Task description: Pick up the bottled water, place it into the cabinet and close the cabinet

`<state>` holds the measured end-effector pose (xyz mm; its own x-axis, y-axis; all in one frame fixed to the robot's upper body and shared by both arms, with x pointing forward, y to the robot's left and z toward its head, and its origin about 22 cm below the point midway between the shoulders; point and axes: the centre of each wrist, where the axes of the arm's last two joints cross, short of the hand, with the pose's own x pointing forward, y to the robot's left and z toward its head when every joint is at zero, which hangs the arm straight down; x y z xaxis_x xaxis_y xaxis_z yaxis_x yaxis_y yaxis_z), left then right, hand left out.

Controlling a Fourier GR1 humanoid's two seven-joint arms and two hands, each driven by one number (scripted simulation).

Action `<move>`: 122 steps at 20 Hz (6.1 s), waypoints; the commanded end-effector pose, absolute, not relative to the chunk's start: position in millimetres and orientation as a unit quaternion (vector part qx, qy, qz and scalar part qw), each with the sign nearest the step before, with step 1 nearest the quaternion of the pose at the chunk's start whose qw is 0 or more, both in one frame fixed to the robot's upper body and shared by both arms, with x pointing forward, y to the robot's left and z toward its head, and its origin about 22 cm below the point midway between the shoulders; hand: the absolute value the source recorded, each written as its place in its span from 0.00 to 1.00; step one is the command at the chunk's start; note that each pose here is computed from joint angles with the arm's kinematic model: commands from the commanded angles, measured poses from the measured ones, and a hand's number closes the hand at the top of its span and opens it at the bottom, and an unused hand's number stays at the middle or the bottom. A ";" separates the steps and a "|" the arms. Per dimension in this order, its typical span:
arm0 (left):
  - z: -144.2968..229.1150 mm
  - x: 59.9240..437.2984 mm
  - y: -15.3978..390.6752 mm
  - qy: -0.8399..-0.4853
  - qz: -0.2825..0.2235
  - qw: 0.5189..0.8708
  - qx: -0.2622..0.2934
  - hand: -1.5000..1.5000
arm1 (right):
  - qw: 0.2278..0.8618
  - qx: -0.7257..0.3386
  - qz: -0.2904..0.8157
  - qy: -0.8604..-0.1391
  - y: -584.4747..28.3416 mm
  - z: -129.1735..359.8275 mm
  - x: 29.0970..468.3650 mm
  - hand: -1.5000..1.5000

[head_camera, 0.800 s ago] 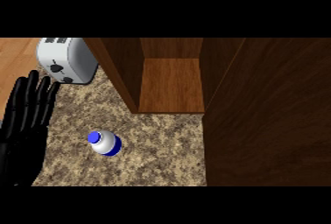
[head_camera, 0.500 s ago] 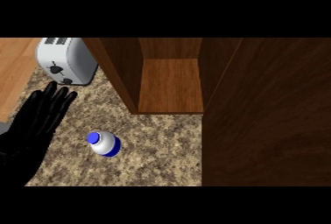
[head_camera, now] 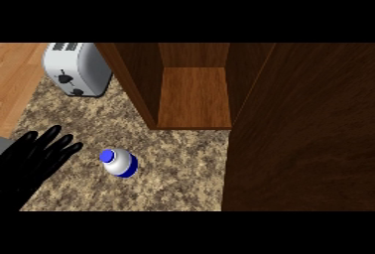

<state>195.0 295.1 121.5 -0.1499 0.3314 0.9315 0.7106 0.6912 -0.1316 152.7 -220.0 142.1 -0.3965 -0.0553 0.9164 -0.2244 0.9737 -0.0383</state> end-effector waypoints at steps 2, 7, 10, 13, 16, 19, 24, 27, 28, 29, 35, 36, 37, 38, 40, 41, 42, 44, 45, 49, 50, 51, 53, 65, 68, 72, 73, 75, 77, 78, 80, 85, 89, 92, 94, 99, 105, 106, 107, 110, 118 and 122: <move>160.3 177.2 327.8 -0.715 -0.180 0.550 -0.391 0.00 | 0.543 0.099 0.064 -0.832 -218.8 167.6 124.7 0.00; 174.2 162.4 351.7 -0.711 -0.174 0.560 -0.388 0.00 | 0.544 0.103 0.069 -0.830 -201.0 170.9 114.8 0.00; 158.9 159.0 352.3 -0.715 -0.157 0.569 -0.374 0.00 | 0.541 0.101 0.065 -0.833 -206.2 191.7 93.9 0.00; 163.2 161.6 362.9 -0.708 -0.168 0.578 -0.370 0.00 | 0.546 0.099 0.069 -0.829 -194.9 189.8 113.1 0.00; 174.9 156.4 357.7 -0.707 -0.169 0.578 -0.371 0.00 | 0.545 0.102 0.070 -0.829 -202.9 190.2 100.1 0.00; 171.8 164.7 337.2 -0.713 -0.170 0.579 -0.356 0.00 | 0.550 0.105 0.058 -0.827 -193.5 197.7 105.6 0.00; 168.8 161.7 350.4 -0.707 -0.167 0.591 -0.351 0.00 | 0.537 0.098 0.069 -0.835 -198.3 199.4 103.4 0.00; 148.8 162.0 338.9 -0.711 -0.173 0.586 -0.348 0.00 | 0.548 0.098 0.068 -0.828 -194.0 201.0 95.8 0.00; 158.1 156.7 352.8 -0.718 -0.167 0.578 -0.349 0.00 | 0.542 0.104 0.061 -0.832 -197.3 194.7 86.1 0.00; 160.0 159.3 352.4 -0.719 -0.170 0.584 -0.336 0.00 | 0.547 0.100 0.061 -0.829 -195.8 197.6 101.7 0.00; 139.2 187.0 338.0 -0.715 -0.167 0.595 -0.328 0.00 | 0.542 0.108 0.067 -0.831 -194.5 201.7 92.0 0.00; 140.7 177.4 336.6 -0.706 -0.169 0.601 -0.332 0.00 | 0.552 0.106 0.070 -0.824 -191.6 204.0 96.6 0.00; 143.0 198.4 327.1 -0.712 -0.161 0.601 -0.326 0.00 | 0.548 0.109 0.076 -0.826 -197.4 207.7 92.5 0.00; 145.6 202.9 335.2 -0.710 -0.169 0.604 -0.320 0.00 | 0.544 0.116 0.074 -0.828 -188.7 200.6 97.6 0.00; 126.0 204.2 328.3 -0.708 -0.170 0.606 -0.322 0.00 | 0.549 0.118 0.072 -0.824 -190.7 202.1 93.0 0.00; 127.7 217.5 334.4 -0.707 -0.160 0.611 -0.318 0.00 | 0.551 0.110 0.062 -0.825 -180.0 197.5 101.9 0.00; 122.4 197.5 327.5 -0.708 -0.162 0.611 -0.315 0.00 | 0.543 0.103 0.079 -0.830 -197.6 205.5 92.8 0.00; 110.8 215.9 317.7 -0.703 -0.174 0.622 -0.298 0.00 | 0.551 0.114 0.066 -0.824 -191.5 205.9 94.7 0.00; 116.5 219.6 326.9 -0.701 -0.169 0.629 -0.290 0.00 | 0.549 0.107 0.082 -0.825 -200.9 203.4 96.4 0.00; 89.3 252.0 336.0 -0.702 -0.170 0.634 -0.277 0.00 | 0.544 0.109 0.072 -0.829 -191.3 204.0 99.1 0.00; 80.1 247.6 321.7 -0.698 -0.175 0.636 -0.281 0.00 | 0.549 0.115 0.076 -0.824 -195.0 213.8 91.1 0.00; 73.5 252.2 311.6 -0.700 -0.178 0.637 -0.270 0.00 | 0.549 0.108 0.082 -0.825 -185.2 200.2 107.8 0.00; 56.7 251.9 318.5 -0.693 -0.182 0.641 -0.277 0.00 | 0.542 0.108 0.082 -0.830 -195.8 200.8 94.7 0.00; -12.6 268.8 321.7 -0.680 -0.183 0.658 -0.266 0.00 | 0.541 0.111 0.078 -0.830 -191.6 216.5 96.3 0.00; -36.9 273.4 310.5 -0.680 -0.183 0.658 -0.267 0.00 | 0.545 0.113 0.082 -0.827 -178.6 203.0 105.5 0.00; -60.9 267.1 306.4 -0.677 -0.179 0.669 -0.249 0.00 | 0.547 0.106 0.077 -0.827 -191.3 208.8 100.5 0.00; -63.4 273.9 304.4 -0.672 -0.194 0.673 -0.239 0.00 | 0.546 0.115 0.078 -0.826 -178.1 209.0 96.3 0.00; -83.8 264.2 311.4 -0.672 -0.178 0.676 -0.243 0.00 | 0.547 0.107 0.086 -0.826 -187.1 209.0 98.1 0.00; -94.2 259.0 319.6 -0.677 -0.171 0.675 -0.236 0.00 | 0.551 0.119 0.090 -0.821 -189.0 210.9 94.7 0.00; -84.7 272.4 330.2 -0.678 -0.172 0.677 -0.231 0.00 | 0.545 0.117 0.080 -0.827 -183.8 211.8 92.9 0.00; -94.1 274.5 328.1 -0.674 -0.170 0.679 -0.235 0.00 | 0.546 0.106 0.085 -0.826 -183.7 207.6 103.8 0.00; -112.4 265.8 317.9 -0.667 -0.182 0.683 -0.237 0.00 | 0.538 0.113 0.088 -0.831 -180.9 208.2 104.7 0.00; -126.5 260.7 311.9 -0.670 -0.161 0.681 -0.247 0.00 | 0.546 0.111 0.087 -0.826 -181.4 209.8 101.5 0.00; -117.7 281.5 314.8 -0.667 -0.143 0.685 -0.257 0.00 | 0.542 0.118 0.089 -0.827 -175.4 208.7 107.2 0.00; -127.1 266.9 314.1 -0.672 -0.138 0.677 -0.267 0.00 | 0.544 0.103 0.086 -0.828 -184.5 207.0 104.9 0.00; -133.7 262.0 316.8 -0.660 -0.126 0.683 -0.286 0.00 | 0.547 0.103 0.076 -0.827 -178.5 200.8 110.7 0.00; -136.3 275.7 282.8 -0.651 -0.121 0.684 -0.306 0.00 | 0.548 0.097 0.068 -0.828 -184.1 201.2 111.7 0.00; -142.4 271.4 268.9 -0.646 -0.119 0.683 -0.319 0.00 | 0.550 0.099 0.071 -0.826 -184.8 201.9 112.8 0.00; -137.7 278.8 269.4 -0.647 -0.120 0.683 -0.316 0.00 | 0.547 0.100 0.070 -0.828 -188.6 201.8 103.5 0.00; -137.3 272.6 283.2 -0.620 -0.138 0.689 -0.348 1.00 | 0.555 0.093 0.063 -0.824 -183.3 196.1 109.6 0.00; -121.1 297.3 250.9 -0.688 -0.168 0.623 -0.332 1.00 | 0.545 0.079 0.073 -0.832 -199.6 202.7 113.7 0.00; -139.4 276.5 254.7 -0.736 -0.092 0.638 -0.206 1.00 | 0.555 0.064 0.068 -0.827 -202.7 198.0 116.6 0.00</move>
